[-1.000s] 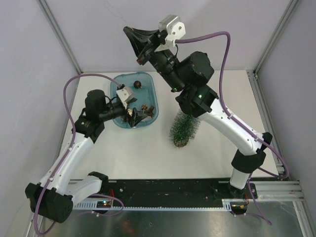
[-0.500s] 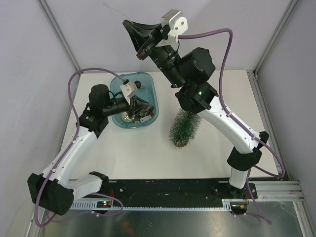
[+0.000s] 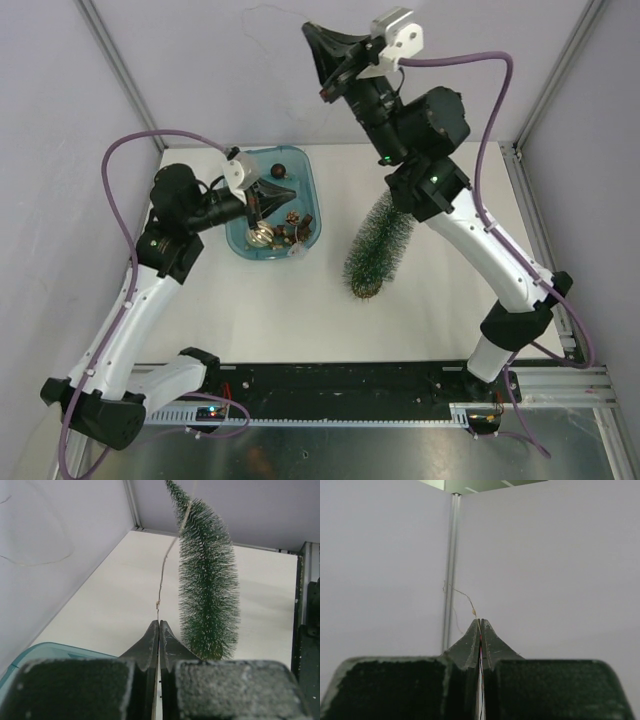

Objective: Decorate the small christmas tree

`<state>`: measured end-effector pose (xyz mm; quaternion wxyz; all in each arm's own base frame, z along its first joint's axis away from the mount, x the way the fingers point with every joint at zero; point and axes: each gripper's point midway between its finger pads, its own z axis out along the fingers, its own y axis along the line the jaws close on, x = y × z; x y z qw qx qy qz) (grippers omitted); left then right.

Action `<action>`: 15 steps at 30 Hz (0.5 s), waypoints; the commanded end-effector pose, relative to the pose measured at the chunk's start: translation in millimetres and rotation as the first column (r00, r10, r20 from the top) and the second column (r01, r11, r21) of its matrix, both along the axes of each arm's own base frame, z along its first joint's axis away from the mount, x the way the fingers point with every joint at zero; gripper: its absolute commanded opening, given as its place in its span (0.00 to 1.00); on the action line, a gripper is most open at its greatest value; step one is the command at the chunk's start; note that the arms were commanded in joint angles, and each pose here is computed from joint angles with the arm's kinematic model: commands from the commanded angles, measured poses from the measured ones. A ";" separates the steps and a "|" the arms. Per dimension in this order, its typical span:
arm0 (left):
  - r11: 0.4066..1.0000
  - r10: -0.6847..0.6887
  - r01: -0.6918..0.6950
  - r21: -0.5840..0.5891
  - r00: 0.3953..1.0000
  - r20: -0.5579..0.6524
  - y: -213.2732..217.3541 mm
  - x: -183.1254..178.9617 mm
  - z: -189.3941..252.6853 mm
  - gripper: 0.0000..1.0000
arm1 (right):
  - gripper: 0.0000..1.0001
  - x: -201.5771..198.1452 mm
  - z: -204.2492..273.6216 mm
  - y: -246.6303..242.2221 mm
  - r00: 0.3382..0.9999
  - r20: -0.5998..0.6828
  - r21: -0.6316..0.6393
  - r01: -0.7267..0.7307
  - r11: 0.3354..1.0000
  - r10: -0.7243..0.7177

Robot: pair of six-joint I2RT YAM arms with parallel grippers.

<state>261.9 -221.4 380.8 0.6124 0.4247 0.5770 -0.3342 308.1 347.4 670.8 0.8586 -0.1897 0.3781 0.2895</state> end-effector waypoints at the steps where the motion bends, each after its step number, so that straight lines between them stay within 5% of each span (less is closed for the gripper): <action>1: 0.999 -0.035 0.036 -0.038 0.999 0.023 -1.1 -18.5 31.5 0.00 | 0.00 -20.2 38.0 -49.3 0.998 0.060 0.121 0.007 0.993 -0.014; 7: 0.996 -0.061 0.063 -0.056 0.998 0.029 -1.2 -29.0 50.8 0.02 | 0.00 -25.5 45.6 -62.1 0.997 0.072 0.133 0.010 0.991 -0.020; 15: 0.991 -0.131 0.123 -0.060 0.977 -0.169 -0.6 -65.5 -9.3 0.33 | 0.00 -21.1 31.0 -64.1 0.999 0.049 0.098 0.019 0.995 -0.024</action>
